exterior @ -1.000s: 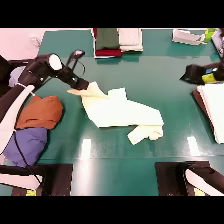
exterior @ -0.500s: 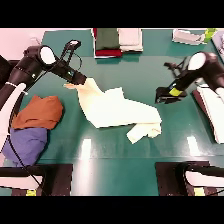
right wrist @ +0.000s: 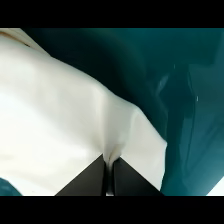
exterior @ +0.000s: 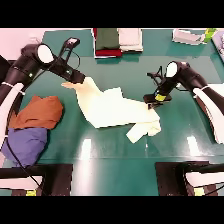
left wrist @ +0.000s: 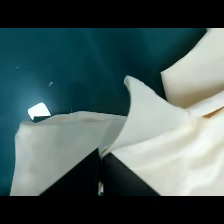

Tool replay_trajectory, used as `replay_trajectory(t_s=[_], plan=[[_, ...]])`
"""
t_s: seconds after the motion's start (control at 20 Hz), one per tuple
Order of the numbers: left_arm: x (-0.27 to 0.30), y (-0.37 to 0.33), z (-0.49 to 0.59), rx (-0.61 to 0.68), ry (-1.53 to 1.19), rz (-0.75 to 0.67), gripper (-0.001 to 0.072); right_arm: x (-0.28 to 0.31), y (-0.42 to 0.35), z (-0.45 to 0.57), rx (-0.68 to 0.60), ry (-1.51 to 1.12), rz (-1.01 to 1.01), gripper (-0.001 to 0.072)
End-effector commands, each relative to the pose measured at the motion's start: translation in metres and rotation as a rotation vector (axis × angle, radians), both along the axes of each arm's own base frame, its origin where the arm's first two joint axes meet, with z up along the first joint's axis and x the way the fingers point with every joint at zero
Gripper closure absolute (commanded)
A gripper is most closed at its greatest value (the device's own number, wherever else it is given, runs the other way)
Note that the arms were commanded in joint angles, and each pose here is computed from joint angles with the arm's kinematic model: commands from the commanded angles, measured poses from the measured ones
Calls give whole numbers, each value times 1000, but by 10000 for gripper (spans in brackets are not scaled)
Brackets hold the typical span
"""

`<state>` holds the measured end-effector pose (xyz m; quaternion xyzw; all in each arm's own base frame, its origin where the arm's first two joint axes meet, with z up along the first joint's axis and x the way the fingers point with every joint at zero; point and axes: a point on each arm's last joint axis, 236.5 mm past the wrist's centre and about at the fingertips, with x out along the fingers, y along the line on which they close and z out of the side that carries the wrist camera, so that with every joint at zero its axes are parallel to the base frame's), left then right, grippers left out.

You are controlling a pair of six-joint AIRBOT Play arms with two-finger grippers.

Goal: Fold the shirts.

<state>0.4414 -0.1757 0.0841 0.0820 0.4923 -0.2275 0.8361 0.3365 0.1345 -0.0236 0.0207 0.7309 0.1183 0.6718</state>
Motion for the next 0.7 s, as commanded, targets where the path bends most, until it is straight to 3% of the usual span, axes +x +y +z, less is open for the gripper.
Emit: replay_trajectory(t_s=[0.0,0.15,0.35,0.65], plan=[[7,21,68,51,-181,19,685,25,1,63,50,-225,-15,688],[-14,39,200,10,-475,49,685,41,-5,184,124,-547,-44,688],[-93,63,358,-110,-830,77,686,9,-16,335,207,-922,-54,689],[-174,81,466,-243,-1133,83,687,-55,-29,423,272,-1125,-78,689]])
